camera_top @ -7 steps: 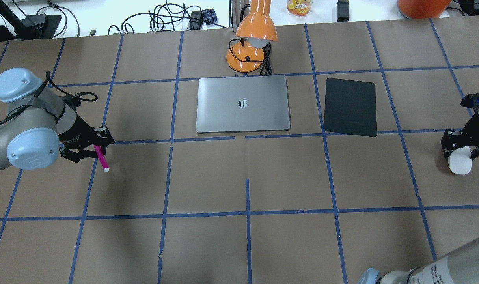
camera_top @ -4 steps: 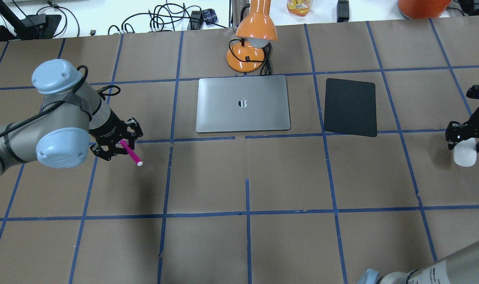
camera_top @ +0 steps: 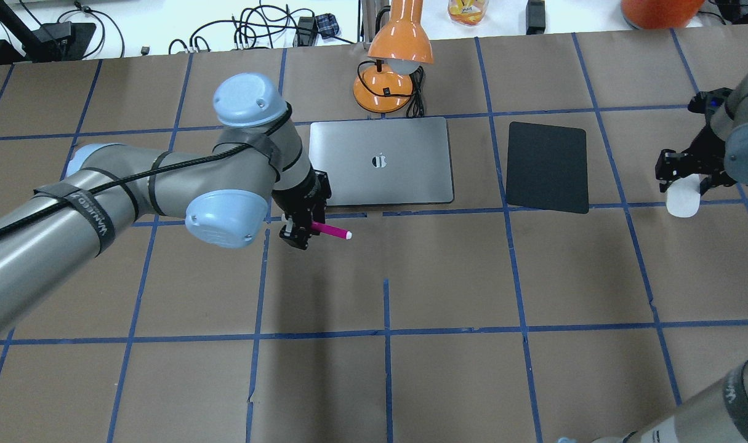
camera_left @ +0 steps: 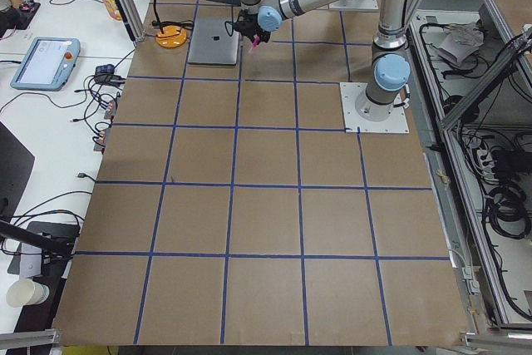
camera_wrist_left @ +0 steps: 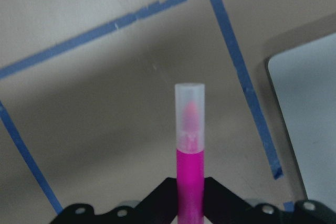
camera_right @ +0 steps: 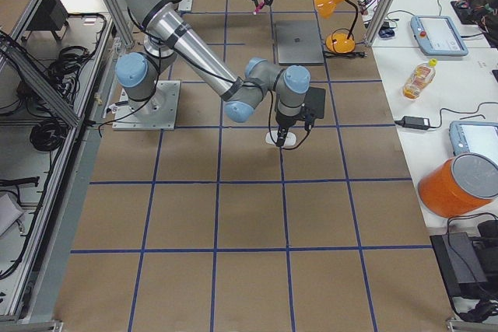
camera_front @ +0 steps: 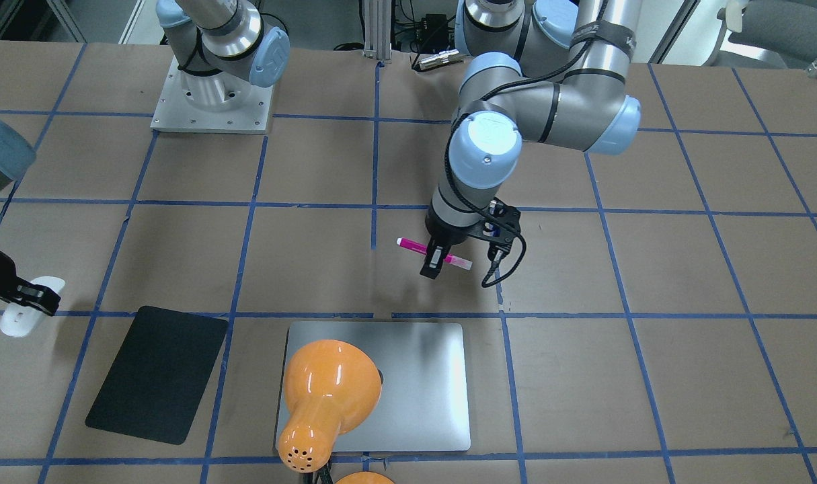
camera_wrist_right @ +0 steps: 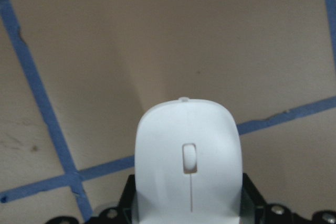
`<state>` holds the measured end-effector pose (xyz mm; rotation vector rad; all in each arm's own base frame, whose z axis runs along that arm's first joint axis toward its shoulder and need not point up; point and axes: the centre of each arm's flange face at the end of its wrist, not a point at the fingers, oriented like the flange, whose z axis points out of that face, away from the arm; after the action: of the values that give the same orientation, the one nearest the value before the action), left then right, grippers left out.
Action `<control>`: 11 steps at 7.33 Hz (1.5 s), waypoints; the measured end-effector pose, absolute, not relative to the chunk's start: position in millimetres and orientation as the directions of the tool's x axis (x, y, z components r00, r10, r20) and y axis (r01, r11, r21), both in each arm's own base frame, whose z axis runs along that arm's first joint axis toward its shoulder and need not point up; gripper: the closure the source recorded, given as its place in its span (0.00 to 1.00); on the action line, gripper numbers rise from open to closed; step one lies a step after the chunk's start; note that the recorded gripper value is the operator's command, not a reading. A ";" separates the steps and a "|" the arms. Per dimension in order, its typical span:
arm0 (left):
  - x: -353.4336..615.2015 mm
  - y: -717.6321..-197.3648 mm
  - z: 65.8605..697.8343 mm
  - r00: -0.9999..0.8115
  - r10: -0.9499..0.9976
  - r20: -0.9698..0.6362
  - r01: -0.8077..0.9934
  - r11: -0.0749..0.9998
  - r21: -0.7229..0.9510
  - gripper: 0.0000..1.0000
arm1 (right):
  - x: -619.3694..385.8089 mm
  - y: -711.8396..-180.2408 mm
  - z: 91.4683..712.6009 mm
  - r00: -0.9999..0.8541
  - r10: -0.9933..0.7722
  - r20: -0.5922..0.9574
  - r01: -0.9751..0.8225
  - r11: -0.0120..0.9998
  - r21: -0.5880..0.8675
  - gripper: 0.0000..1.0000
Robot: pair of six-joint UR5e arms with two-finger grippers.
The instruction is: Place pen and mouse around notebook
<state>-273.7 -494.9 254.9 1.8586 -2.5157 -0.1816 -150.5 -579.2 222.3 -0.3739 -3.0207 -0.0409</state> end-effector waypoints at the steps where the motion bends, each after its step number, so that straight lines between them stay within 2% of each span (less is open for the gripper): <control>1: -301.2 -492.4 242.0 -0.230 -0.969 -0.089 -0.971 0.222 0.092 1.00 | -119.2 -597.1 223.4 -0.965 0.243 0.093 0.244 0.970 -0.002 0.36; 3: -334.1 -485.8 205.8 -0.179 -0.974 -0.136 -0.982 0.170 0.079 1.00 | -63.5 -642.8 227.5 -0.975 0.213 0.067 0.210 0.977 -0.042 0.35; 4: -344.4 -487.9 194.5 -0.166 -0.978 -0.128 -0.983 0.155 0.094 0.75 | -41.0 -661.5 222.4 -0.979 0.197 0.061 0.194 0.980 -0.047 0.35; 5: -352.0 -490.0 187.1 -0.154 -0.980 -0.123 -0.983 0.139 0.120 0.01 | -16.3 -675.1 215.3 -0.981 0.184 0.057 0.181 0.982 -0.049 0.35; 7: -355.8 -491.4 178.8 -0.169 -0.978 -0.121 -0.979 0.152 0.137 0.00 | 21.5 -682.6 204.4 -0.985 0.161 0.064 0.159 0.987 -0.039 0.33; 8: -354.6 -494.3 185.0 -0.211 -0.972 -0.102 -0.970 0.195 0.147 0.00 | 29.8 -682.7 200.8 -0.986 0.154 0.066 0.152 0.988 -0.034 0.21; 9: -349.4 -496.3 198.9 -0.322 -0.944 -0.073 -0.938 0.308 0.159 0.00 | 33.1 -682.6 199.0 -0.987 0.151 0.064 0.149 0.988 -0.031 0.03; 11: -324.2 -498.9 248.6 -0.604 -0.796 -0.029 -0.787 0.590 0.180 0.00 | 35.1 -681.4 201.1 -0.987 0.149 0.061 0.147 0.989 -0.030 0.00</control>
<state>-324.2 -498.9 248.6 1.3718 -2.7526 -0.2701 35.1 -681.4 201.1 -0.2285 -3.0700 0.0396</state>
